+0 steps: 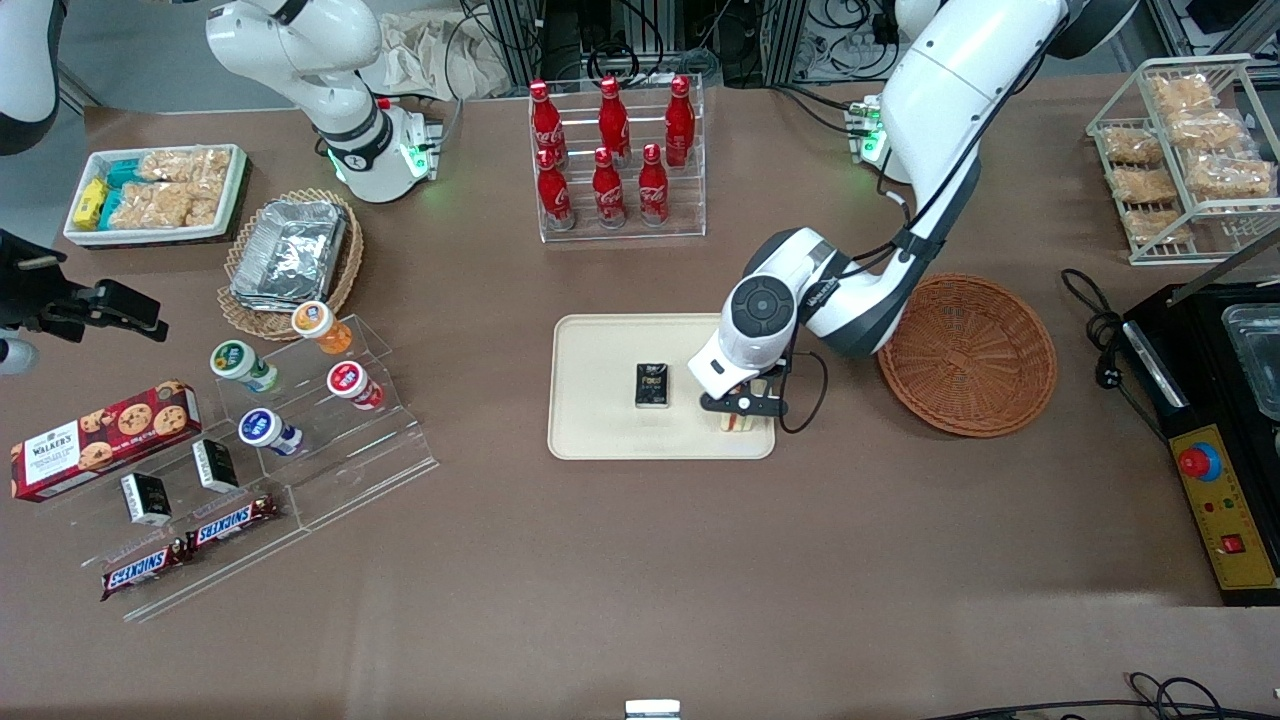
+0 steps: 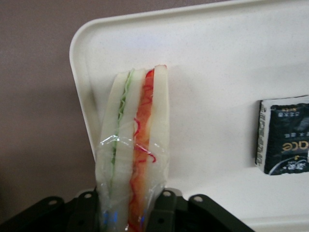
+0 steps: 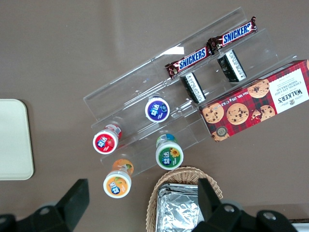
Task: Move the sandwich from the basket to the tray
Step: 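Lower the sandwich onto the tray and open the left gripper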
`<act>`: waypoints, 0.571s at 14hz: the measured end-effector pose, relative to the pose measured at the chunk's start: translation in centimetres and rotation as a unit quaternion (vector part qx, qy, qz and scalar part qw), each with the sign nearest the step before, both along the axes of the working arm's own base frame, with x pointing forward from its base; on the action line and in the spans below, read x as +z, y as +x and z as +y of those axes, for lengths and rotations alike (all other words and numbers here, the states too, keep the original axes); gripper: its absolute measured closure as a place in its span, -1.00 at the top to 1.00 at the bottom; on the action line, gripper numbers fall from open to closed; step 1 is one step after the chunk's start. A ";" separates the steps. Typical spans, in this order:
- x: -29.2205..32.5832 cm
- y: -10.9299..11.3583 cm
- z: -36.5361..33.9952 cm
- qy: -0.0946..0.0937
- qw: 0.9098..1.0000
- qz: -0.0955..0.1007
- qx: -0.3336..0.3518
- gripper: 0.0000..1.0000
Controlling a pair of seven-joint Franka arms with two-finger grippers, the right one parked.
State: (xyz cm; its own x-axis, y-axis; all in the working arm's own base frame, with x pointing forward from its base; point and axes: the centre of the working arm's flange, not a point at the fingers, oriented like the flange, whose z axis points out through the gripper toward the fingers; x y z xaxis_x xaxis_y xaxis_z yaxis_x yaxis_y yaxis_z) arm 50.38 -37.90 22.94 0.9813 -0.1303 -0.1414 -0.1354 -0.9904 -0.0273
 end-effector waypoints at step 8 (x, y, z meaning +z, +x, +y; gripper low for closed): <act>0.6 0.9 -0.1 -0.003 1.000 -0.009 0.002 1.00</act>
